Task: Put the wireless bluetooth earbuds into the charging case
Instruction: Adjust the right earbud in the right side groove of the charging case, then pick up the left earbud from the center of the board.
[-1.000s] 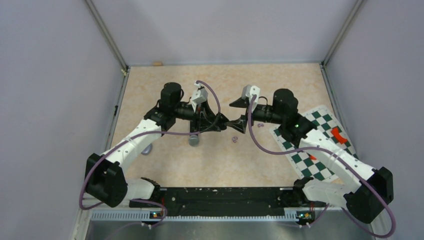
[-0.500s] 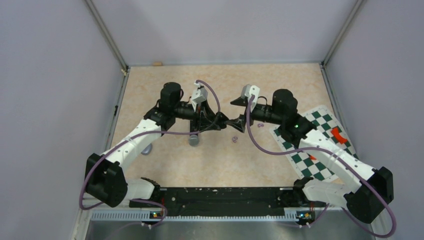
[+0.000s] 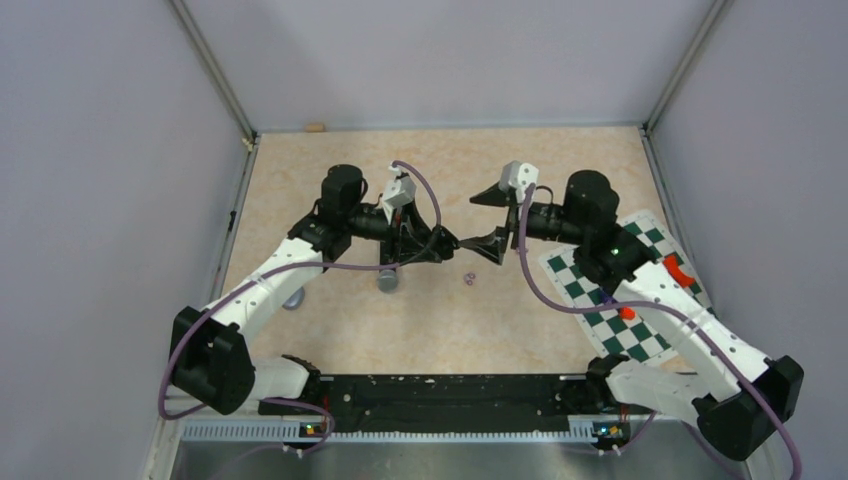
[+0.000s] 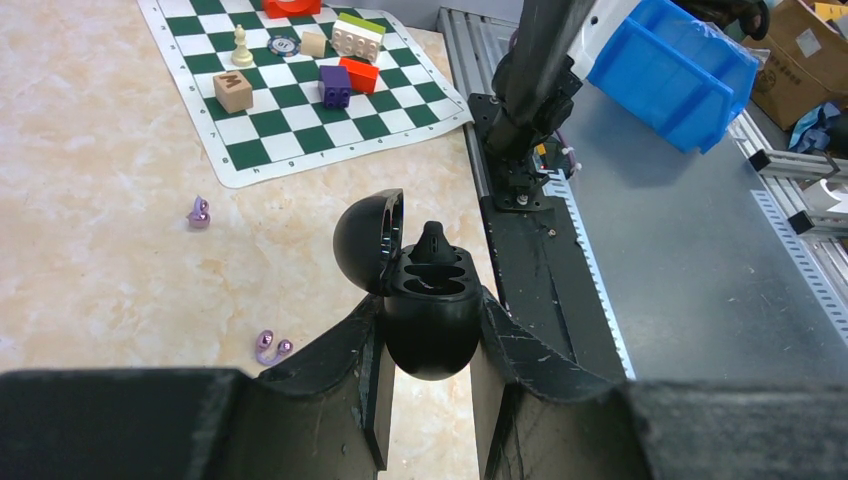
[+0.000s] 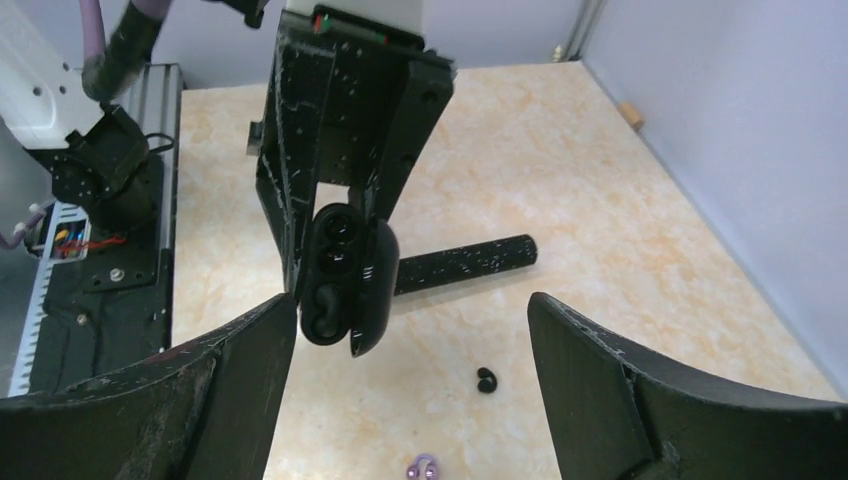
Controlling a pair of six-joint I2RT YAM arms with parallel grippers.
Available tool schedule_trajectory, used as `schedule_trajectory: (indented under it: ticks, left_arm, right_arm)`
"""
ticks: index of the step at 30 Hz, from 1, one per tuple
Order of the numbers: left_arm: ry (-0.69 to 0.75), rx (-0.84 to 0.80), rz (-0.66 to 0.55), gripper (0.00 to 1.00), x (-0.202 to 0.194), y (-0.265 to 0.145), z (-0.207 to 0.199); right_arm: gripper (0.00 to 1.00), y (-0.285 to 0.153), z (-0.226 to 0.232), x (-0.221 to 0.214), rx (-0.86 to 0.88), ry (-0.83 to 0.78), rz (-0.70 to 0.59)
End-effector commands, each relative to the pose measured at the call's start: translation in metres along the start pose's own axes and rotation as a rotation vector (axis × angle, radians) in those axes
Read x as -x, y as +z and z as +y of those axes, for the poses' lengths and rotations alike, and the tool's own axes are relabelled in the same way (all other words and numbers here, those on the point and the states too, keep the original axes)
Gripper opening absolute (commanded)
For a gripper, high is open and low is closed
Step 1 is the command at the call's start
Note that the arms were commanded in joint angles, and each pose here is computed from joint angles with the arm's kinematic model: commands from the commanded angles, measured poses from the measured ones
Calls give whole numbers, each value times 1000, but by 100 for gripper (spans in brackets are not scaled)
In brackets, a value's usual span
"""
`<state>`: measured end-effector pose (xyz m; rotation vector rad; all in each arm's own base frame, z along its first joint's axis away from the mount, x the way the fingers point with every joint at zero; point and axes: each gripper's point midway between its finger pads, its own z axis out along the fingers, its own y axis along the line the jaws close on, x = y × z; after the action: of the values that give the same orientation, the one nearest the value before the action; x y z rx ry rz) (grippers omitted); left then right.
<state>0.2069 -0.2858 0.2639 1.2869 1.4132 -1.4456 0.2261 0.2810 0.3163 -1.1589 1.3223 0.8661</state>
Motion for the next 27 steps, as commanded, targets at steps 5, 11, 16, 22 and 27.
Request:
schedule_trajectory:
  ticks: [5,11,16,22,27]
  left_arm:
    - [95,-32,-28,1,25,0,-7]
    - [99,-45,-28,1,24,0,-9]
    - [69,-80,-21,1,21,0,-16]
    - [66,-106,-19,1,23,-1,-21]
    - [69,-107,-16,1,21,-1,-20]
  right_arm:
    - [83,-21,-77,30,-371,11,-73]
    - [75,-6,-144,-38,-557,111,92]
    - [63,23,-156,-86,-494,163,207]
    - [51,57,-161,-135,-381,254,284]
    - [42,83,-154,-183,-277,421,355]
